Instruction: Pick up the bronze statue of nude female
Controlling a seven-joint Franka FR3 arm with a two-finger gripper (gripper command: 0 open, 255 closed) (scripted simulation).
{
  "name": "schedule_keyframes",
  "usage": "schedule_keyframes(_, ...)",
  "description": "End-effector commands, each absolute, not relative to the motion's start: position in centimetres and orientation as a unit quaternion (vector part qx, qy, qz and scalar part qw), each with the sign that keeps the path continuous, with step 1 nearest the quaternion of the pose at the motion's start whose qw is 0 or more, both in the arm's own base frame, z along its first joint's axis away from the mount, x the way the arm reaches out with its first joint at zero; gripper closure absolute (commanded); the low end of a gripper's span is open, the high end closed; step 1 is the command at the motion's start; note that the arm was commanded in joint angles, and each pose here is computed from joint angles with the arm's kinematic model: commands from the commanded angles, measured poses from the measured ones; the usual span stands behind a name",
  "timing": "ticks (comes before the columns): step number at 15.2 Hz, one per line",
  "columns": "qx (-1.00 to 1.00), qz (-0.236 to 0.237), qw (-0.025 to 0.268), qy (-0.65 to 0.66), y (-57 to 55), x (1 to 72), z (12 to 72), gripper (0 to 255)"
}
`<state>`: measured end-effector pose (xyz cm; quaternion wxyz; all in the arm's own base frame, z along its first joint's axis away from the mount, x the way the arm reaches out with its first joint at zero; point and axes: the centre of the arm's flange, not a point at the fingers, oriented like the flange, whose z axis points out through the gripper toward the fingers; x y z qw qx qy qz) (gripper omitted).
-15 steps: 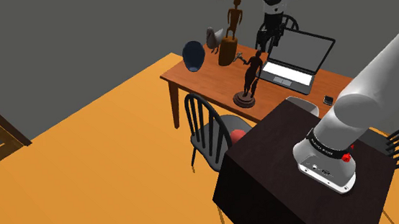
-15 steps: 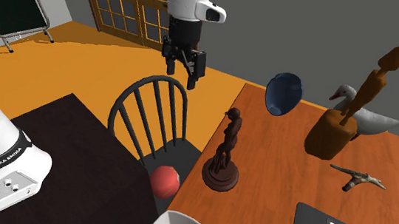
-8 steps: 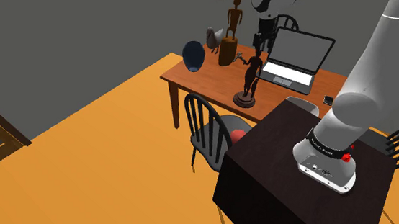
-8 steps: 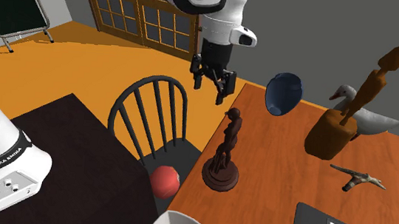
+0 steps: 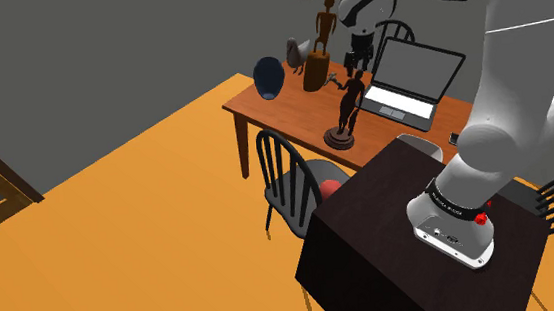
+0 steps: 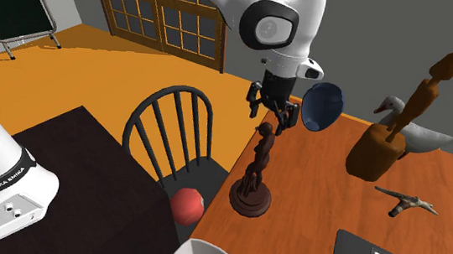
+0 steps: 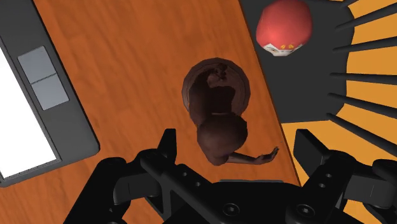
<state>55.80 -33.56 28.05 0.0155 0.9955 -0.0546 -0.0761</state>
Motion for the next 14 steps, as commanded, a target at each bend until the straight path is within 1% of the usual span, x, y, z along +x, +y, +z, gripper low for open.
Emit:
schedule_keyframes(1, 0.996, -0.074, 0.012, -0.052, -35.2, 57.3, 26.8, 0)
schedule_keyframes(9, 0.996, -0.074, 0.012, -0.052, -35.3, 57.4, 22.7, 0)
schedule_keyframes(11, 0.996, -0.074, 0.012, -0.052, -35.3, 57.4, 22.7, 0)
schedule_keyframes(12, 0.996, -0.074, 0.012, -0.052, -35.2, 57.4, 22.7, 255)
schedule_keyframes(14, 0.996, -0.074, 0.012, -0.052, -35.2, 57.4, 22.7, 255)
